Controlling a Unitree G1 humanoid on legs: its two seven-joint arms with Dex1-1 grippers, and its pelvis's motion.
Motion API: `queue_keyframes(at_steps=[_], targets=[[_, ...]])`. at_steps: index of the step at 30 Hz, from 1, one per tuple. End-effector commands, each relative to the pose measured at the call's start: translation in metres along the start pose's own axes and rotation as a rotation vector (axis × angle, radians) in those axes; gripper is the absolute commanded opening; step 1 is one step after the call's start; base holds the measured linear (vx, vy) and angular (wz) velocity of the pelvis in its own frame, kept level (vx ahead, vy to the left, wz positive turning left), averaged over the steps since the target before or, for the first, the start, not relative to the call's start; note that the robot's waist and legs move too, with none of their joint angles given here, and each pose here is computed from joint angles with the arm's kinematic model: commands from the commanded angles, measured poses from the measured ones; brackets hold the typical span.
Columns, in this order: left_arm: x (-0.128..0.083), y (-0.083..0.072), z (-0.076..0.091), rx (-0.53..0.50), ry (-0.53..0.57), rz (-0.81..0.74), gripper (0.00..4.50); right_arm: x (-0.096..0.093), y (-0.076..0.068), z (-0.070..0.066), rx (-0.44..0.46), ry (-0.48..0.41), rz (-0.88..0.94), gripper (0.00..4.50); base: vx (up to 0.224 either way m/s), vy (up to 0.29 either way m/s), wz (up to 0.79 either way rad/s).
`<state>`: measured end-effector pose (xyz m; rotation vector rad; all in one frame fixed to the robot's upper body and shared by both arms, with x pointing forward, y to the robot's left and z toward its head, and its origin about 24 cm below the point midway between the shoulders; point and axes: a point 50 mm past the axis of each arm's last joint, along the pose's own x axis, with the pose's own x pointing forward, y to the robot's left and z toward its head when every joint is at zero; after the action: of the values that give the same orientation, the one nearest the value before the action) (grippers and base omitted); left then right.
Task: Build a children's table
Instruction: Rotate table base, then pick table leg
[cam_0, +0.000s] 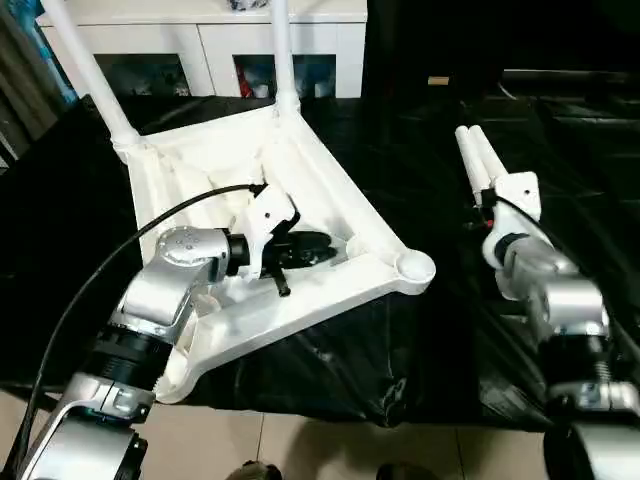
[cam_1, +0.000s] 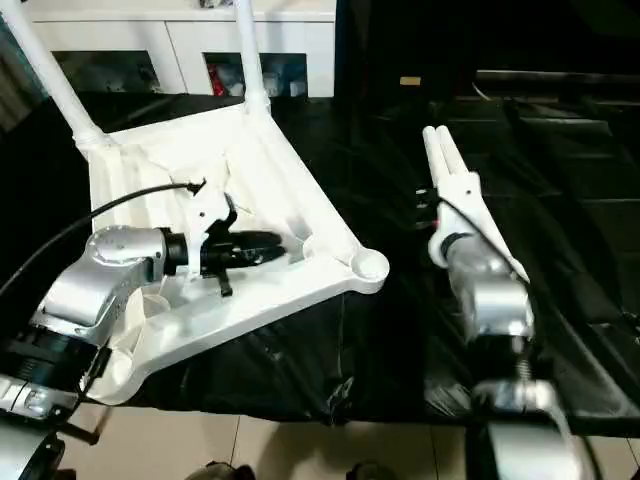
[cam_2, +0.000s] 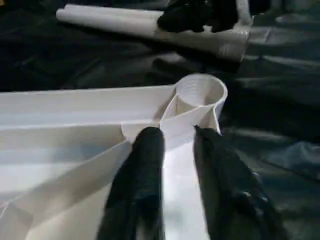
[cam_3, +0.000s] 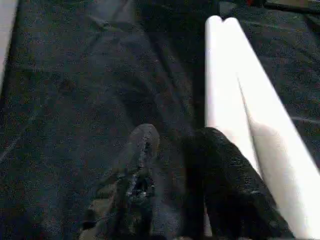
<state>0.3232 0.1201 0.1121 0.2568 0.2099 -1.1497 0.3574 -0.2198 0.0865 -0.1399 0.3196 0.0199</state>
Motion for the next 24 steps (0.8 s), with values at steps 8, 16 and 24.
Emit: queue_keyframes(at_steps=[8,16,24], targets=[[0.002,-0.012,0.006,-0.025,0.005,-0.032,1.99,0.010,-0.017,-0.003,-0.002,0.094,-0.039,2.32,0.000,0.000,0.00],[0.002,-0.015,0.006,-0.011,0.039,-0.021,2.64,0.014,-0.028,-0.016,-0.031,0.195,-0.077,2.94,0.000,0.000,0.00],[-0.001,-0.016,0.006,0.008,0.078,-0.029,2.72,0.014,-0.037,-0.022,-0.026,0.305,-0.061,2.96,0.000,0.000,0.00]])
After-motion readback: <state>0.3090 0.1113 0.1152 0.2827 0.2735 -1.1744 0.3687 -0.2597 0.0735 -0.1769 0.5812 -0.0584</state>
